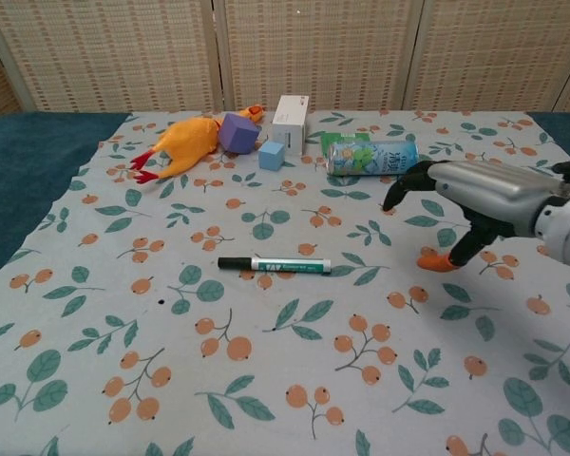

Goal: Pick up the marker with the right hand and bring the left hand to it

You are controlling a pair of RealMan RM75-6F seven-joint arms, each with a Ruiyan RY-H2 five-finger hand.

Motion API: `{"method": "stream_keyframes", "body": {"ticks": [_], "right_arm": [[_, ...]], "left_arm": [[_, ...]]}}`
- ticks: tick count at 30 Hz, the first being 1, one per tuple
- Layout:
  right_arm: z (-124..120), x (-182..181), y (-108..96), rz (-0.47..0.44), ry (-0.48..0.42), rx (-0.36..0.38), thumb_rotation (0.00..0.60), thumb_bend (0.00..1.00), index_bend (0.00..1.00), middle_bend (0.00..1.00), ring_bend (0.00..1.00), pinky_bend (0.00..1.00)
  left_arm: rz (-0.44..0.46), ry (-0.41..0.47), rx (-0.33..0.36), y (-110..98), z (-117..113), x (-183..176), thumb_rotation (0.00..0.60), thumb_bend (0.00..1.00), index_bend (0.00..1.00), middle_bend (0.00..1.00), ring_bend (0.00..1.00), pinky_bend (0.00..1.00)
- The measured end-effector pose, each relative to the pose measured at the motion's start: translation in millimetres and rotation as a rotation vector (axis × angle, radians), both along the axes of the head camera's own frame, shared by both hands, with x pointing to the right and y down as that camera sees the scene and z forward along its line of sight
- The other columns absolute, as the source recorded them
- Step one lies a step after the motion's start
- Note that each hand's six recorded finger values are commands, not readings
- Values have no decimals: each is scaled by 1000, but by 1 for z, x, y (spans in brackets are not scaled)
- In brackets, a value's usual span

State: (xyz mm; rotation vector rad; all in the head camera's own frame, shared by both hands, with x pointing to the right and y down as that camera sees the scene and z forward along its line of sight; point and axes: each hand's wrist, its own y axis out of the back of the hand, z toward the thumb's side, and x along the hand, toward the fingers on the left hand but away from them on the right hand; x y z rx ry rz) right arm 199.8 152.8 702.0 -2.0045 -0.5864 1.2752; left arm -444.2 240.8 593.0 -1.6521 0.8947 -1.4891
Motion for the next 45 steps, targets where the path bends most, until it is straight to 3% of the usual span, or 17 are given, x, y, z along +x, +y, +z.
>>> {"method": "stream_keyframes", "body": {"ticks": [12,24,45], "right_arm": [[36,-75,-11,-56,-31,-53,600,171,392,315,0,0],[44,-117,-14,-155,23,-32,600,208,402,345,0,0],[47,-145,-3,-220,128,-16,600,218,490,404,29,0]], "left_arm": [[-19,-5,-4,-1,1,-4,600,396,0,0,0,102],[-30,1,-13,-3,1,-8,600,395,0,0,0,102],[-30,20,-26,-2,-1,-8,600,395,0,0,0,103]]}}
